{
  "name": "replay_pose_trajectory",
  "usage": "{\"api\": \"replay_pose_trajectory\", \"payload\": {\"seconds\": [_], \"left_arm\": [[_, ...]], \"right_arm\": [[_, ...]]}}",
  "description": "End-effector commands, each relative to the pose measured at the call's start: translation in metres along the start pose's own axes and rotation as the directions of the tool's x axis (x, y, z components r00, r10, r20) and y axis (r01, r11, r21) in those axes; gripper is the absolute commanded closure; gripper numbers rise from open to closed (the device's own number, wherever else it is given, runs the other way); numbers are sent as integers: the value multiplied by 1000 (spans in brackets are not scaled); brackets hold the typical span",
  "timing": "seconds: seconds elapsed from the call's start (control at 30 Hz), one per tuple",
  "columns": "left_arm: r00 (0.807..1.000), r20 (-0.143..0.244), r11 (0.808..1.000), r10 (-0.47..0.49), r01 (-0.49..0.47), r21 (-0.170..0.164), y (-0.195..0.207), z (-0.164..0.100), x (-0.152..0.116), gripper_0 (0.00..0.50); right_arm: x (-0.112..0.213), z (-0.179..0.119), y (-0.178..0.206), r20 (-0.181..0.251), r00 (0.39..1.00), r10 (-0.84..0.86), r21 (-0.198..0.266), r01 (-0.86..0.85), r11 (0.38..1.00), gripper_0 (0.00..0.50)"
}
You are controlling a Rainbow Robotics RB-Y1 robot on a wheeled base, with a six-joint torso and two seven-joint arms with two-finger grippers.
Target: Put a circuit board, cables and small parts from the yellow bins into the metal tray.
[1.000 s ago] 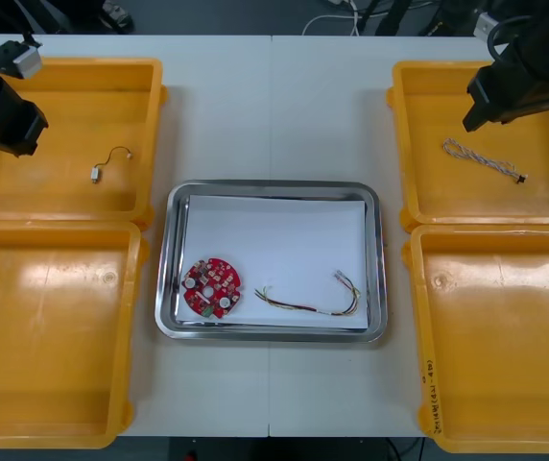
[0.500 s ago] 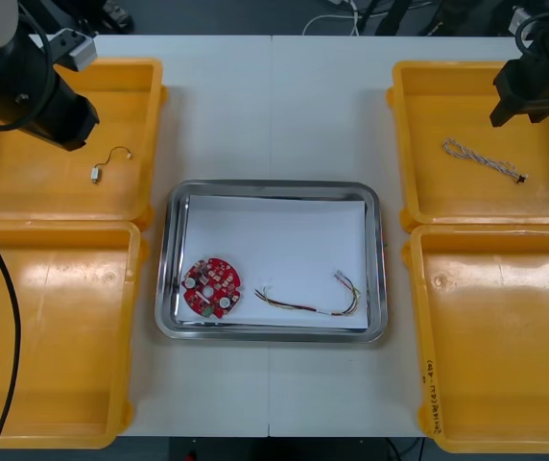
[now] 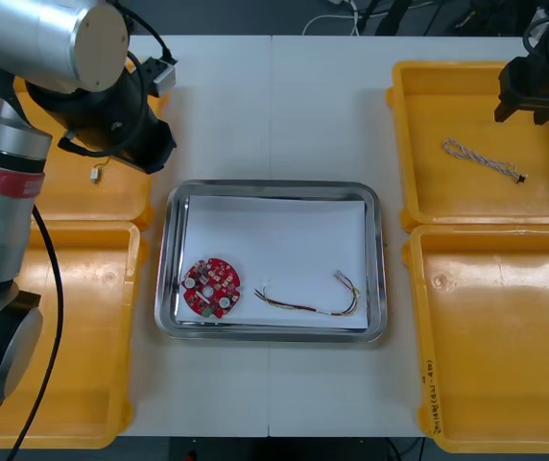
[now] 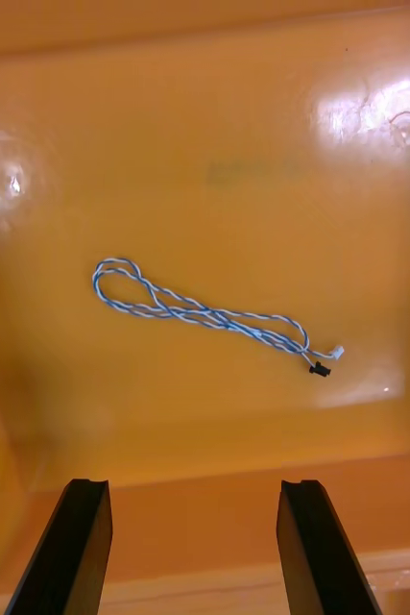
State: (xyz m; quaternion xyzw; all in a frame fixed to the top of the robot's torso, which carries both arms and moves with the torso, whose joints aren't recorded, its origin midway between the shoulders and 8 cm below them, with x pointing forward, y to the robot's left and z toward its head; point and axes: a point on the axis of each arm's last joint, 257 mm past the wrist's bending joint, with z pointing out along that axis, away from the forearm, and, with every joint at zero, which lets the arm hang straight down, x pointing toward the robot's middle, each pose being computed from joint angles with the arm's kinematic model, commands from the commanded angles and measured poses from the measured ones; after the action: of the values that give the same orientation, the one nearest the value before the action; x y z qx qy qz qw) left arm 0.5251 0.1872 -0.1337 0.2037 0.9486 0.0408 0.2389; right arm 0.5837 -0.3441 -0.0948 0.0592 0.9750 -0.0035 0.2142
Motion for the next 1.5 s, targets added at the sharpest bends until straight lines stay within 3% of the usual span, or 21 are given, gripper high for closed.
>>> {"api": "replay_pose_trajectory", "payload": {"seconds": [0.03,0.23,0.37,0.6,1.0,1.23,1.5], "left_arm": [[998,42,999,-35,35,2,-39,-13,-21,500],[999,11,999,-40,40,7,-62,-3,-12,500],[997,-33,998,-66,66,17,-73,11,4,500],[996,-39,996,-83,84,37,-83,27,10,499],[993,-34,992,-110,112,62,-94,60,20,500],[990,-32,986,-139,141,87,-96,80,26,499],[993,-33,992,-114,115,60,-96,100,35,499]], "right_arm": [[-35,-24,7,79,995,58,-25,-56,998,0],[-40,-12,19,84,994,73,-38,-70,997,0],[-44,-5,19,94,991,99,-34,-96,995,0],[-47,-4,10,105,986,130,-33,-127,991,0],[-43,8,-16,116,981,156,34,-161,986,0],[-41,12,-6,110,954,280,-2,-282,960,0],[-33,29,-11,107,947,304,2,-306,952,0]]}}
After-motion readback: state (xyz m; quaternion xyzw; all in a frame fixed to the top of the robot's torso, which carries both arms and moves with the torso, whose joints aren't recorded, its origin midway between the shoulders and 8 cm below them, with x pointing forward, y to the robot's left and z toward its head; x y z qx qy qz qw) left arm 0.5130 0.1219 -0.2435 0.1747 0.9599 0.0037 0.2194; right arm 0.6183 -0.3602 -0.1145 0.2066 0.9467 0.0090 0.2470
